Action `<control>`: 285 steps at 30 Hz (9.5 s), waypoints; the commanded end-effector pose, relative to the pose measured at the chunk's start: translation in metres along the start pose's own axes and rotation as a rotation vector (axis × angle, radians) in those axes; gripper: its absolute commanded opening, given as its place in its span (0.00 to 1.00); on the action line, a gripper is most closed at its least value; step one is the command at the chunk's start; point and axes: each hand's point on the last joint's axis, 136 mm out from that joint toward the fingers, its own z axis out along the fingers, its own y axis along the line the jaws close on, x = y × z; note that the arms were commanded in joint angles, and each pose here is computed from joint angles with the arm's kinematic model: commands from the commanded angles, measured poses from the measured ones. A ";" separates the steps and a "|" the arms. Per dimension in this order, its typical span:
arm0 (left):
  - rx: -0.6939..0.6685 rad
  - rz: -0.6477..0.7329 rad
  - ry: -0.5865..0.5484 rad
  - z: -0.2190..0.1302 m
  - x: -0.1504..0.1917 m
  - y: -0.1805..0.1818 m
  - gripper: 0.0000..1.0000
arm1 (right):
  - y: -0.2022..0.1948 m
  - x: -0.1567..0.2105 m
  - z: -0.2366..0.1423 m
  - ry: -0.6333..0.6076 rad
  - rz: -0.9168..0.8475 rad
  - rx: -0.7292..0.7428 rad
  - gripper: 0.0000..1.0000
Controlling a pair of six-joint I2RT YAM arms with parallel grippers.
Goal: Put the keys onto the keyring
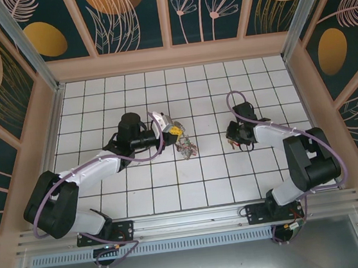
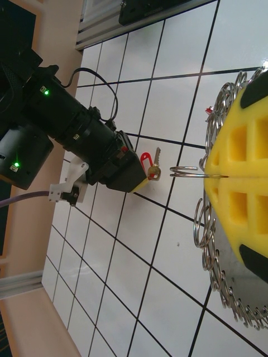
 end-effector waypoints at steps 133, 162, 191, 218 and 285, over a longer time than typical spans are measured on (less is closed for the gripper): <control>0.005 0.012 -0.075 -0.001 -0.035 0.001 0.00 | 0.224 0.071 -0.199 -0.482 -1.339 -0.843 0.00; 0.007 0.024 -0.069 -0.001 -0.035 0.001 0.00 | 0.230 0.050 -0.170 -0.544 -1.317 -0.646 0.00; -0.009 0.040 -0.111 -0.004 -0.039 0.001 0.00 | 0.198 0.051 -0.145 -0.465 -1.224 -0.577 0.00; 0.003 0.035 -0.097 -0.001 -0.038 0.001 0.00 | 0.206 0.066 -0.194 -0.393 -1.195 -0.886 0.23; 0.088 0.042 -0.112 -0.001 -0.046 -0.012 0.00 | 0.175 0.065 -0.148 -0.379 -1.230 -0.740 0.00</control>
